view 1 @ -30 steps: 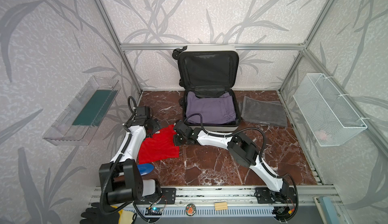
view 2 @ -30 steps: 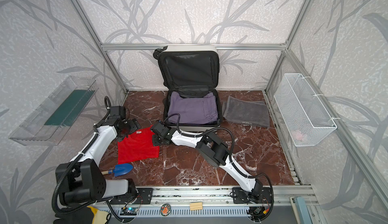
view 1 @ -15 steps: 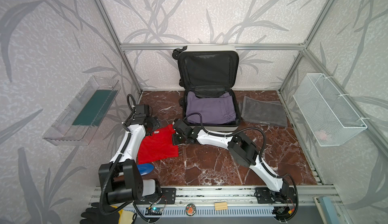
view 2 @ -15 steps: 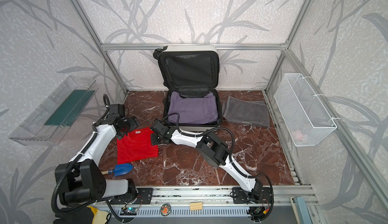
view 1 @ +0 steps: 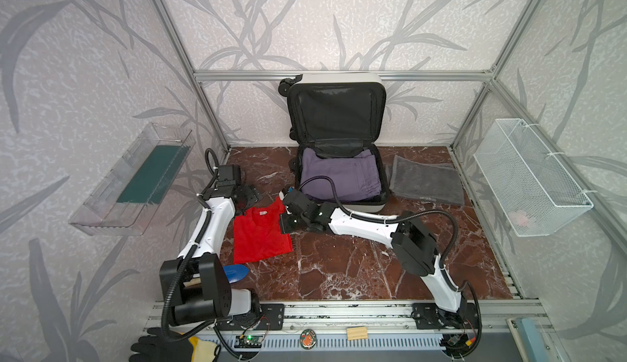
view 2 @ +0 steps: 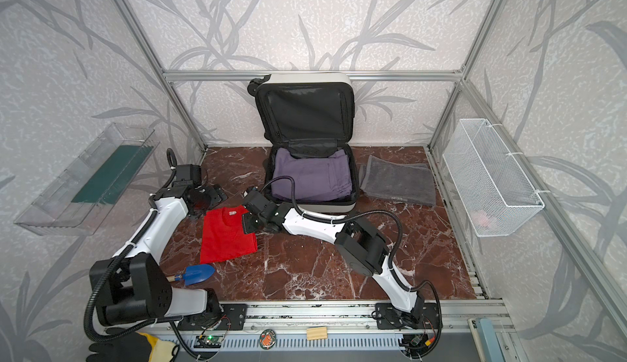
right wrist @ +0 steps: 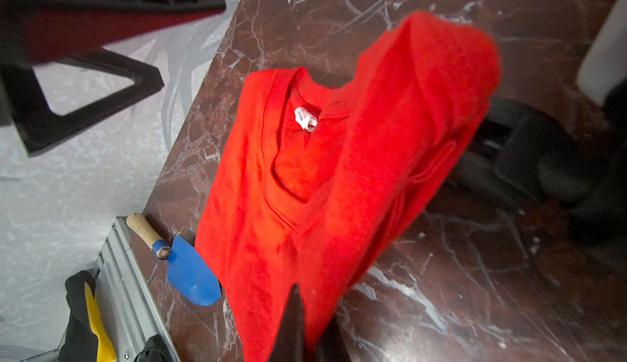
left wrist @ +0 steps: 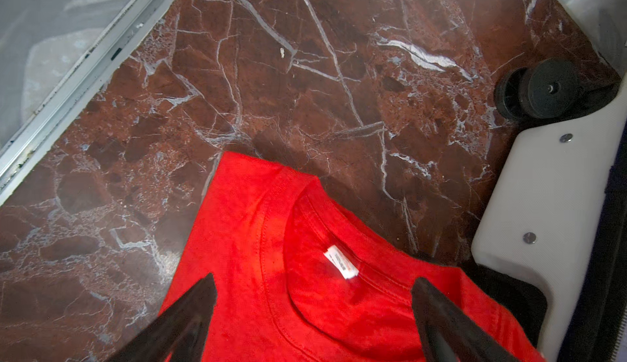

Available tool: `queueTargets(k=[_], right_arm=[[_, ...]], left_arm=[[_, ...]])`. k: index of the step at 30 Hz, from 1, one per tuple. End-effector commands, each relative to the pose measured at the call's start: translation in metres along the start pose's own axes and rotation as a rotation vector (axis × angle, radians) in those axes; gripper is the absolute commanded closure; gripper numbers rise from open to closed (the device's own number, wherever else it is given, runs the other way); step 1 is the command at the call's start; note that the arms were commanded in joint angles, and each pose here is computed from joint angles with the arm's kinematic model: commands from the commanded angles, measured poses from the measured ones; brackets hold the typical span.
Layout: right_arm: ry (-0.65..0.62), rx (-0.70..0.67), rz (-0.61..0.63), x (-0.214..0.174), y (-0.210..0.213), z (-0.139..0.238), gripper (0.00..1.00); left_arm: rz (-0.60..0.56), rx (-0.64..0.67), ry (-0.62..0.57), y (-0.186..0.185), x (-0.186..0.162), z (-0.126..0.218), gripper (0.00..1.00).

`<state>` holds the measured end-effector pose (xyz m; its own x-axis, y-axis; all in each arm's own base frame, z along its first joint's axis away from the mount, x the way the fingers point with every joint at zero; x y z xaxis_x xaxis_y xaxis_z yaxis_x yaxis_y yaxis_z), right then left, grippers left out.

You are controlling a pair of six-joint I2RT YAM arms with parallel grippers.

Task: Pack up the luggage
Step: 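Lift the red T-shirt with both grippers and carry it toward the suitcase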

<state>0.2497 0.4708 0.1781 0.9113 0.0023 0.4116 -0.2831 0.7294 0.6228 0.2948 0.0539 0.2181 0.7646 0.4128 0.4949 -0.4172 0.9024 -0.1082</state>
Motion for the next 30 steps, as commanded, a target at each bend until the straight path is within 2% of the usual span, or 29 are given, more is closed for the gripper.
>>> queueTargets(k=[1, 6, 13, 16, 20, 24, 30], right_arm=[[-0.025, -0.001, 0.013, -0.001, -0.001, 0.023, 1.0], [-0.019, -0.046, 0.011, -0.012, -0.024, 0.044, 1.0], [-0.026, -0.114, -0.067, -0.019, -0.08, 0.074, 1.0], [-0.025, -0.15, -0.074, -0.027, -0.099, 0.088, 1.0], [-0.037, -0.224, -0.076, -0.039, -0.127, 0.11, 1.0], [-0.04, -0.288, -0.132, -0.048, -0.164, 0.122, 1.0], [-0.049, -0.336, -0.183, -0.056, -0.194, 0.135, 1.0]], left_arm=[[-0.006, -0.023, 0.01, -0.002, 0.004, 0.003, 0.08], [-0.001, -0.086, 0.022, -0.006, 0.001, 0.005, 0.08], [0.035, -0.172, 0.057, -0.008, -0.023, 0.007, 0.08], [0.051, -0.218, 0.069, -0.012, -0.04, 0.008, 0.09], [0.006, -0.253, 0.087, -0.023, -0.067, 0.011, 0.09], [-0.035, -0.277, 0.12, -0.032, -0.097, 0.012, 0.11], [-0.057, -0.329, 0.159, -0.042, -0.137, 0.004, 0.17]])
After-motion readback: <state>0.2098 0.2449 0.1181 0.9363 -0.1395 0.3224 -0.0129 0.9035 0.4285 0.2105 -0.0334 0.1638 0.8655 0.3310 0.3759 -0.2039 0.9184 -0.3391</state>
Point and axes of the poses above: each gripper's point midway between its finger pads, its own z axis back along the fingers, its own y axis along the line the jaws close on, x = y × z, the point moved 9 cm from there along z, back along the fingers, and after that the axes turned 14 degrees about -z, right-handed, at the moved point
